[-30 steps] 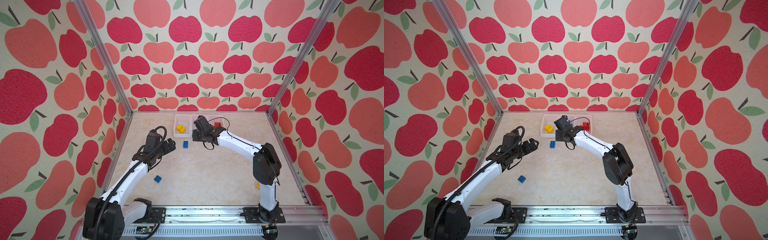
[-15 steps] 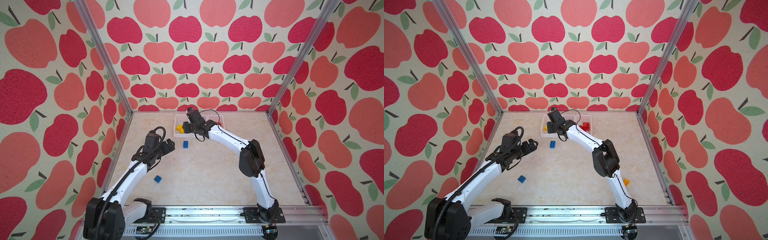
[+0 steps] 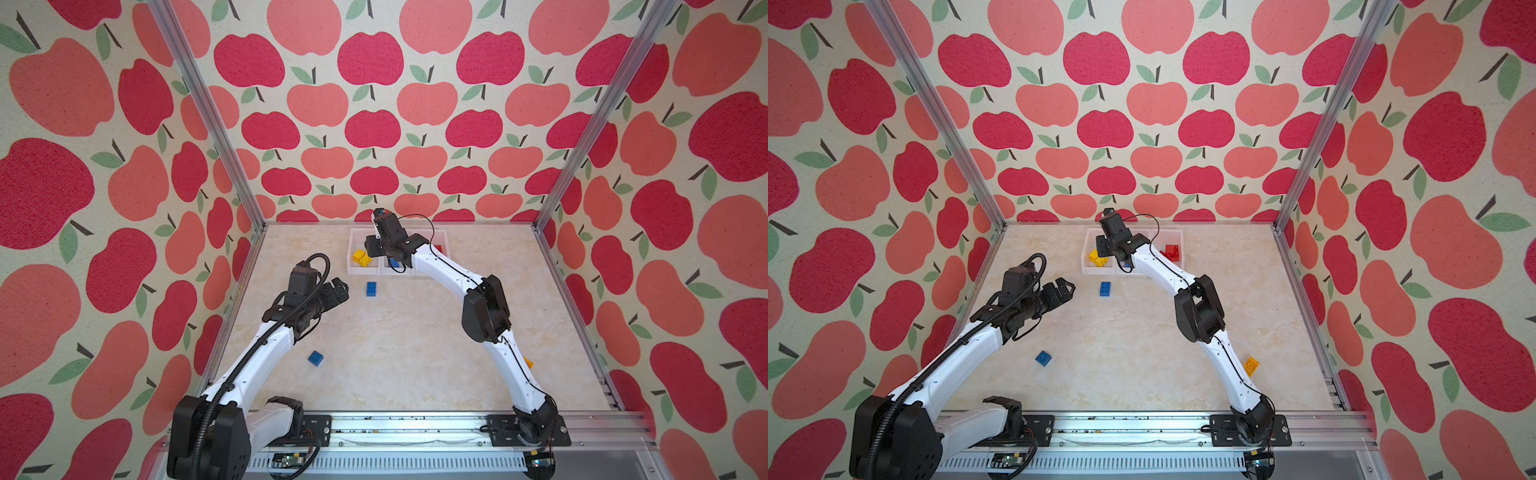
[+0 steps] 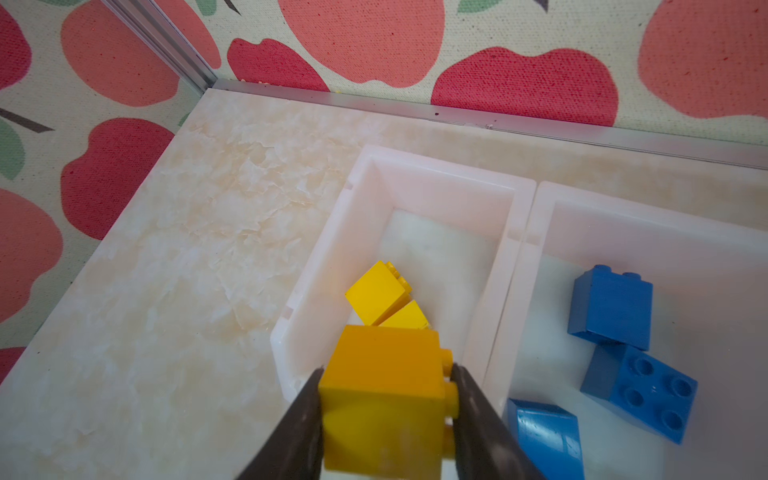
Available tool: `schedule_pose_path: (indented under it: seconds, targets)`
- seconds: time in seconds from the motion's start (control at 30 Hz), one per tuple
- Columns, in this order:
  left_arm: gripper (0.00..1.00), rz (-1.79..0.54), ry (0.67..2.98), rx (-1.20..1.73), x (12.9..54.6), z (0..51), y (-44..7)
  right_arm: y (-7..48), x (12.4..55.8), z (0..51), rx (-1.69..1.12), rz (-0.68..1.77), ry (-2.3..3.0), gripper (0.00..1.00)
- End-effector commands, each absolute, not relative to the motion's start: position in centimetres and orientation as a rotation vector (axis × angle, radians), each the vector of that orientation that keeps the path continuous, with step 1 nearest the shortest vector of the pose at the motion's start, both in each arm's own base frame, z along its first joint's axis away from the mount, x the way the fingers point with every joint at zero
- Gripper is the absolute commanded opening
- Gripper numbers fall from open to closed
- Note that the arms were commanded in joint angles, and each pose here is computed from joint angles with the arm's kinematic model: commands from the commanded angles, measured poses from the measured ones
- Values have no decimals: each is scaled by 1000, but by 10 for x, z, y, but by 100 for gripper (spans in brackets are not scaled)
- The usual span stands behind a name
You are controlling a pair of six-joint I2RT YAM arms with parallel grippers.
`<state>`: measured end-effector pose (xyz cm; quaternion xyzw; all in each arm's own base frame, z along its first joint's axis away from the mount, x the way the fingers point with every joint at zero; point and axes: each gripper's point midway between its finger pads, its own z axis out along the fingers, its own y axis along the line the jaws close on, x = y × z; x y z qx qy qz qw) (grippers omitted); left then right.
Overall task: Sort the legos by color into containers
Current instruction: 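Lift the yellow brick and carry it over the yellow compartment with the right gripper, then lower the yellow brick into the yellow compartment and open the right gripper, then raise the right gripper from the bin and move toward the yellow brick nearer the robot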
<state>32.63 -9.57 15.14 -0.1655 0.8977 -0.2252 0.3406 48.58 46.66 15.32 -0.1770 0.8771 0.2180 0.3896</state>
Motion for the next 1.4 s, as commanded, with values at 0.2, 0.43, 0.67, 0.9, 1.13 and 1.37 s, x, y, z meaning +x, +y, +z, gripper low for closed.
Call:
schedule_pose_path:
  seconds: [0.2, 0.43, 0.67, 0.9, 1.13, 1.37]
  targets:
    - [97, -592, 2370, -462, 318, 143, -93, 470, 509, 145, -454, 562, 2206, 50]
    - [97, -589, 2363, -466, 319, 145, -92, 471, 510, 138, -478, 568, 2216, 73]
    - [97, -594, 2356, -465, 321, 148, -93, 470, 506, 155, -486, 577, 2187, 75]
    - [97, -602, 2350, -461, 320, 150, -94, 468, 493, 174, -509, 582, 2166, 77]
    - [98, -615, 2357, -448, 322, 150, -97, 453, 468, 190, -505, 593, 2151, 80]
    - [98, -635, 2369, -419, 328, 150, -105, 416, 437, 191, -467, 577, 2184, 82]
